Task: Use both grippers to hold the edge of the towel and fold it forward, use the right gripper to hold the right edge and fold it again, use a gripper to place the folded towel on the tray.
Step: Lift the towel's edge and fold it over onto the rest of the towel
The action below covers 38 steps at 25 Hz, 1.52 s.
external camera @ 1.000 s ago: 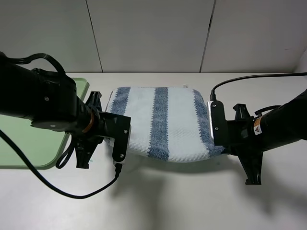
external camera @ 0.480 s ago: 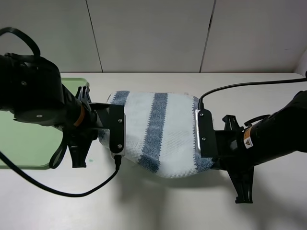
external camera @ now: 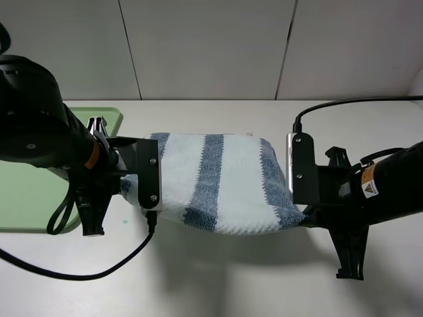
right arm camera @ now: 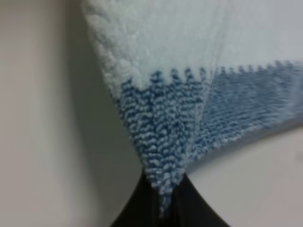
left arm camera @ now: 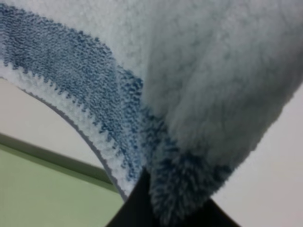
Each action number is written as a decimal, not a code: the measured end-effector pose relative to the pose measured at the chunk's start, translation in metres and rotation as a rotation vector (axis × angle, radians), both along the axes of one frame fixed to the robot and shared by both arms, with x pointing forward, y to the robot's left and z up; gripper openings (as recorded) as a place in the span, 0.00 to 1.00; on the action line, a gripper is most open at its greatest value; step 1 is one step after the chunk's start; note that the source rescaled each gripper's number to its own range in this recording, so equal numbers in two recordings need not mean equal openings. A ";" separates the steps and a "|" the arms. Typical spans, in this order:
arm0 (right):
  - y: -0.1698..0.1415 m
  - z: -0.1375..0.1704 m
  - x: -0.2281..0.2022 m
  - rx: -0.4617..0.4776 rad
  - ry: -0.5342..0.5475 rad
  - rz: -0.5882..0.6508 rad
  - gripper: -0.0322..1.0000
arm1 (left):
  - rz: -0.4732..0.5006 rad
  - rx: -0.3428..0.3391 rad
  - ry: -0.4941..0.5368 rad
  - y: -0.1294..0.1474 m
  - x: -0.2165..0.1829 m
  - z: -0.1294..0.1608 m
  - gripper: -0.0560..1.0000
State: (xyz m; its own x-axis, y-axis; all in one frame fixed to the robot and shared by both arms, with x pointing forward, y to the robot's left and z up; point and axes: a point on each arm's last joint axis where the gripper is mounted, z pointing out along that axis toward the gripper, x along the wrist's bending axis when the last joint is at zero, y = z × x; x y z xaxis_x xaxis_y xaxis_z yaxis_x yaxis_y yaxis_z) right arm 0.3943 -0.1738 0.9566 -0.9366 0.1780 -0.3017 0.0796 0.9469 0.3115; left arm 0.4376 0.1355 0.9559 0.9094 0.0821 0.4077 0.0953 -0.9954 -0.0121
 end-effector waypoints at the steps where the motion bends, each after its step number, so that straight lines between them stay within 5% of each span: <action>1: -0.001 0.004 -0.002 0.009 -0.007 -0.007 0.03 | -0.002 0.006 0.002 0.000 -0.001 0.000 0.05; 10: -0.013 0.025 -0.016 0.050 -0.017 -0.063 0.03 | -0.115 0.042 0.017 -0.021 -0.026 0.000 0.05; 24: -0.023 0.060 -0.027 0.121 -0.032 -0.153 0.03 | 0.012 0.053 0.027 -0.020 -0.032 0.001 0.05; 38: -0.027 0.067 -0.021 0.115 -0.077 -0.260 0.03 | 0.153 0.004 -0.039 -0.037 -0.016 0.042 0.05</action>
State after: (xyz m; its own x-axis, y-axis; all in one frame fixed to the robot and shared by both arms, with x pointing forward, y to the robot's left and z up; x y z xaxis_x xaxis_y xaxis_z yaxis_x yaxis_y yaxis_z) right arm 0.3736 -0.2010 1.0235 -0.8304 0.4461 -0.3339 0.2871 0.8561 0.4298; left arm 0.4219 0.0985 0.9980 0.8700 0.2169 0.4427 0.2462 -0.9692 -0.0089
